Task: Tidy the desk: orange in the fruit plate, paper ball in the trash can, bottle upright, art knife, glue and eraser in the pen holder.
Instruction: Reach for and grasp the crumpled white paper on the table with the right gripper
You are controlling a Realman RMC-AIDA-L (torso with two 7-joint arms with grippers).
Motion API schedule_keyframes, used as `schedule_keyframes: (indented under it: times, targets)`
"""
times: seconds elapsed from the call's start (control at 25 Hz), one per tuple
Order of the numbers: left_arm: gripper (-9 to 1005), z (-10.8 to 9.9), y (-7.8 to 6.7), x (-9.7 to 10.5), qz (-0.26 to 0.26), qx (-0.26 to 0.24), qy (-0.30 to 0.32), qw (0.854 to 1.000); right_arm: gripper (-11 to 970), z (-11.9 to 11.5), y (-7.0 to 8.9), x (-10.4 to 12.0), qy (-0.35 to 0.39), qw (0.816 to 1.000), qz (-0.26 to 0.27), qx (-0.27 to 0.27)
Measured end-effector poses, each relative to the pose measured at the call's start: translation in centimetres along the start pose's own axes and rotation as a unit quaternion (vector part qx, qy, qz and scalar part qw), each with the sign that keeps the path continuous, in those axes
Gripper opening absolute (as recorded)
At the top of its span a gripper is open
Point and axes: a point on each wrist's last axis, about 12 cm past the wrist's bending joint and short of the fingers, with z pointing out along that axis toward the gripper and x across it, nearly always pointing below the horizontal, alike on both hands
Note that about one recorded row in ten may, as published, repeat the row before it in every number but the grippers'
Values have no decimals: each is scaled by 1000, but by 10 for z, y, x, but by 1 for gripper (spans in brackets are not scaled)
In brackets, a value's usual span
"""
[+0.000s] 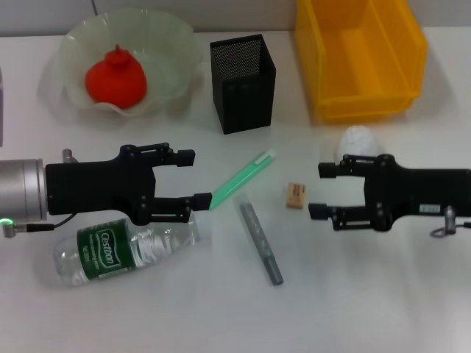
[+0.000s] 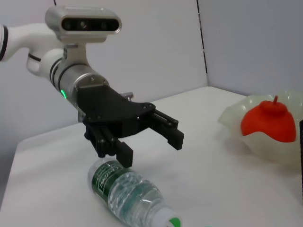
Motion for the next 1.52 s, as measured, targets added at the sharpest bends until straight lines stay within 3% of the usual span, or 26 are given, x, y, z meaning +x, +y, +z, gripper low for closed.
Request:
schedule_keyframes:
  times: [0.2, 0.24, 0.4, 0.44, 0.56, 0.64, 1.04, 1.52]
  targets:
    - [806, 1, 1, -2, 2, -3, -6, 1000, 775, -10, -8, -41, 11, 997, 71, -9]
    - [806, 1, 1, -2, 2, -3, -6, 1000, 775, -14, -12, -63, 34, 993, 115, -11]
    - [806, 3, 1, -3, 8, -5, -9, 1000, 775, -21, -17, -88, 90, 985, 150, -6]
    - [806, 2, 2, -3, 8, -7, -11, 1000, 775, -24, -22, -102, 139, 976, 169, 13]
    - [806, 1, 3, -3, 8, -10, -12, 1000, 775, -24, -29, -113, 186, 965, 183, 37]
    - [806, 1, 3, -4, 9, -10, -12, 1000, 775, -22, -39, -124, 258, 942, 199, 81]
    - [806, 2, 5, -5, 11, -14, -11, 1000, 776, 4, -54, -133, 373, 896, 152, 188]
    - [805, 3, 7, -7, 12, -19, -11, 1000, 776, 40, -60, -117, 378, 894, 72, 231]
